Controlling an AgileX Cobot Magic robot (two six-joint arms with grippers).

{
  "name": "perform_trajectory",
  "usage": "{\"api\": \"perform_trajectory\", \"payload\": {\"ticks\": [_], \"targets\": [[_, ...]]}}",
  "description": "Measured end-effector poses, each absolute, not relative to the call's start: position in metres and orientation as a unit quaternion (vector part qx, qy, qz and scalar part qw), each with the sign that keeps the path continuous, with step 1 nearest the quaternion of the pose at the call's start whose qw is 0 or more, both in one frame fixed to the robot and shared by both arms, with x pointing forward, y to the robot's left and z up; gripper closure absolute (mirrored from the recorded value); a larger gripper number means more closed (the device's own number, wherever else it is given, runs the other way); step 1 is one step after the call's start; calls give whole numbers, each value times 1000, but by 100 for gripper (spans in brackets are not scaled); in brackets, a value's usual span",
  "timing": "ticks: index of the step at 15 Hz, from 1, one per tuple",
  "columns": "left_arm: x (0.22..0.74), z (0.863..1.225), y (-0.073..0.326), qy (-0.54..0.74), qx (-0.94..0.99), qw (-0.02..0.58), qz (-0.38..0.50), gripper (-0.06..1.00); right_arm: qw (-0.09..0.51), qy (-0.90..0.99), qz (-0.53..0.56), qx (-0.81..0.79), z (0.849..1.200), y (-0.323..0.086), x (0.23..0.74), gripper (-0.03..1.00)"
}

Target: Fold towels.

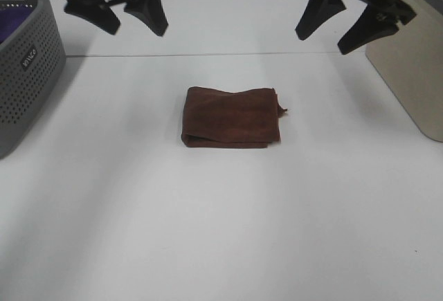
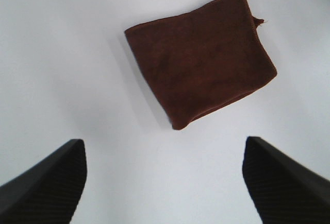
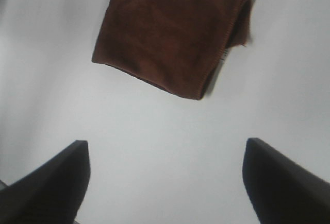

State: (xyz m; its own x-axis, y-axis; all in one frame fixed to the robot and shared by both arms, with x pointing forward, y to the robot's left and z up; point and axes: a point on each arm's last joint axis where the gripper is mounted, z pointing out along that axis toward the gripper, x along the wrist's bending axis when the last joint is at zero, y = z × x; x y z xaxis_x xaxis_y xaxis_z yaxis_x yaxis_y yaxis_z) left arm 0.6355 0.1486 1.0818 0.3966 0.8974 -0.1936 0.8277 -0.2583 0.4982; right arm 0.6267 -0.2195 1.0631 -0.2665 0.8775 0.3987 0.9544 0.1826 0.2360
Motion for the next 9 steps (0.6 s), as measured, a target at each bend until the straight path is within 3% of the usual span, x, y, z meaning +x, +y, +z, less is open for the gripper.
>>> {"api": "perform_trajectory", "payload": {"ticks": [5,9], "targets": [[578,1158,189,574,775,212,155,18,26,-760,-181,-624,1096,-237,583,18],[510,1174,221,593,757,197,193,18,26,-756,-172,-631,1096,-244,523,18]]}}
